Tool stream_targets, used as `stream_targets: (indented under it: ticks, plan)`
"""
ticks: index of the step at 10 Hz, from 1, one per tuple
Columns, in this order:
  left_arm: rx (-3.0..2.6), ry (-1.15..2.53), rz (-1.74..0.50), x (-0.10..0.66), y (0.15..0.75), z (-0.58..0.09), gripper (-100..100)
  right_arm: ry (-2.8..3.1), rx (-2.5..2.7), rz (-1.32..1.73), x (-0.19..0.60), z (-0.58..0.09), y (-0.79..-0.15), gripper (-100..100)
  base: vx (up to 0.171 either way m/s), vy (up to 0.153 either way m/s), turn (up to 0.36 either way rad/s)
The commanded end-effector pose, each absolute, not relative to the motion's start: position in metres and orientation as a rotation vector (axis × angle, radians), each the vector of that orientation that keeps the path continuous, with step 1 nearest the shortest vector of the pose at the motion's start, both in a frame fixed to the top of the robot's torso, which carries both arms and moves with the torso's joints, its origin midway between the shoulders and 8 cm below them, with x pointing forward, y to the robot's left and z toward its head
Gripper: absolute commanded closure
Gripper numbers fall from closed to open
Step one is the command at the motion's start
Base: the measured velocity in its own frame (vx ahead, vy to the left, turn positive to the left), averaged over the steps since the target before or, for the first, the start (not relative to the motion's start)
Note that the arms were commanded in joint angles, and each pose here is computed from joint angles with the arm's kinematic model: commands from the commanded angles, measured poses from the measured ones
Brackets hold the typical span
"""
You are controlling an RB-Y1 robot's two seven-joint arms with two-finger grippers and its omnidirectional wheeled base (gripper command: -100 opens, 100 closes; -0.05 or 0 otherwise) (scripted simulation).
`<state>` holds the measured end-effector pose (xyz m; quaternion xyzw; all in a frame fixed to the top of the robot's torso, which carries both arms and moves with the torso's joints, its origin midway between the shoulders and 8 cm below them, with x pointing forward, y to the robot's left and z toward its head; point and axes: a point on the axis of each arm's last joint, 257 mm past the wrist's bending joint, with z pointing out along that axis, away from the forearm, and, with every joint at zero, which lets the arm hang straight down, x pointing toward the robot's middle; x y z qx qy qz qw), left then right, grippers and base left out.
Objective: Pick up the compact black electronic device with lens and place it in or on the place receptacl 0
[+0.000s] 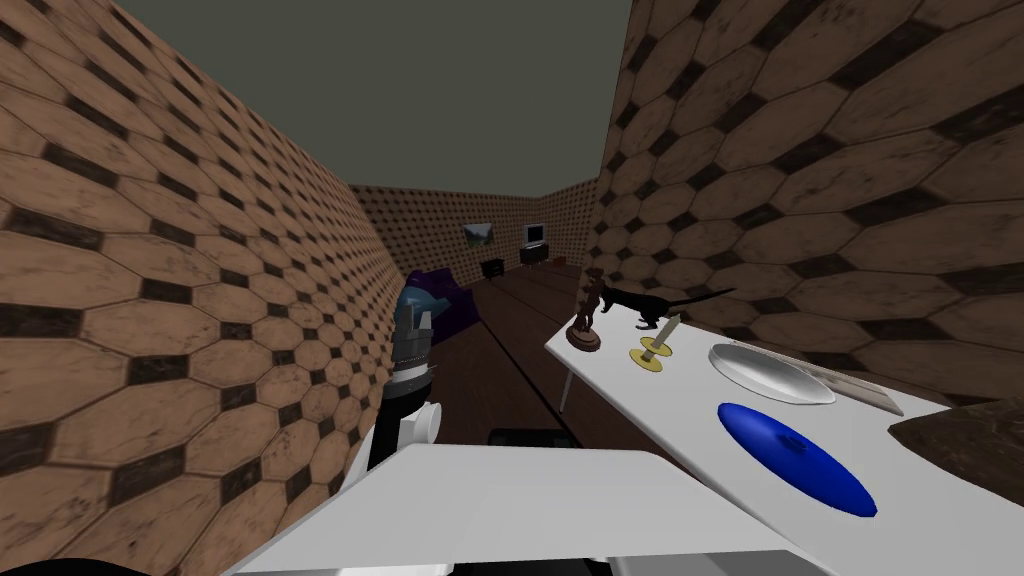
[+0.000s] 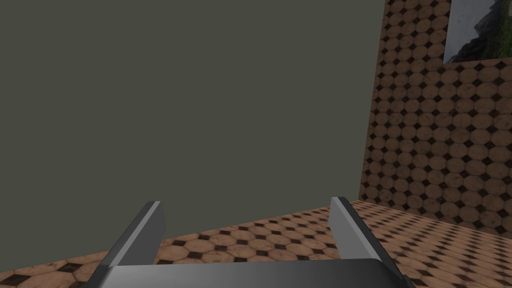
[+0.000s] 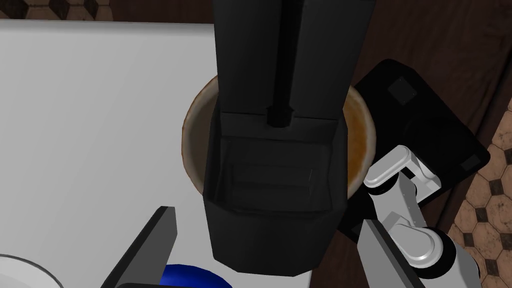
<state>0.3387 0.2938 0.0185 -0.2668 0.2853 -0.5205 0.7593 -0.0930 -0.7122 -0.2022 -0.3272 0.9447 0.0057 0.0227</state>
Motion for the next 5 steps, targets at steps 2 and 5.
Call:
stream_targets:
  ticks: [2, 5]
  plan:
    - [-0.581, 0.621, -1.134, 0.339, 0.294, 0.019, 0, 2.926, -1.013, 0.018, -0.093, -0.202, -0.712, -100, 0.0, 0.0, 0.0]
    - [-0.581, 0.621, -1.134, 0.339, 0.294, 0.019, 0, 2.9, -0.977, 0.102, -0.082, -0.211, -0.695, -100, -0.022, -0.006, -0.065]
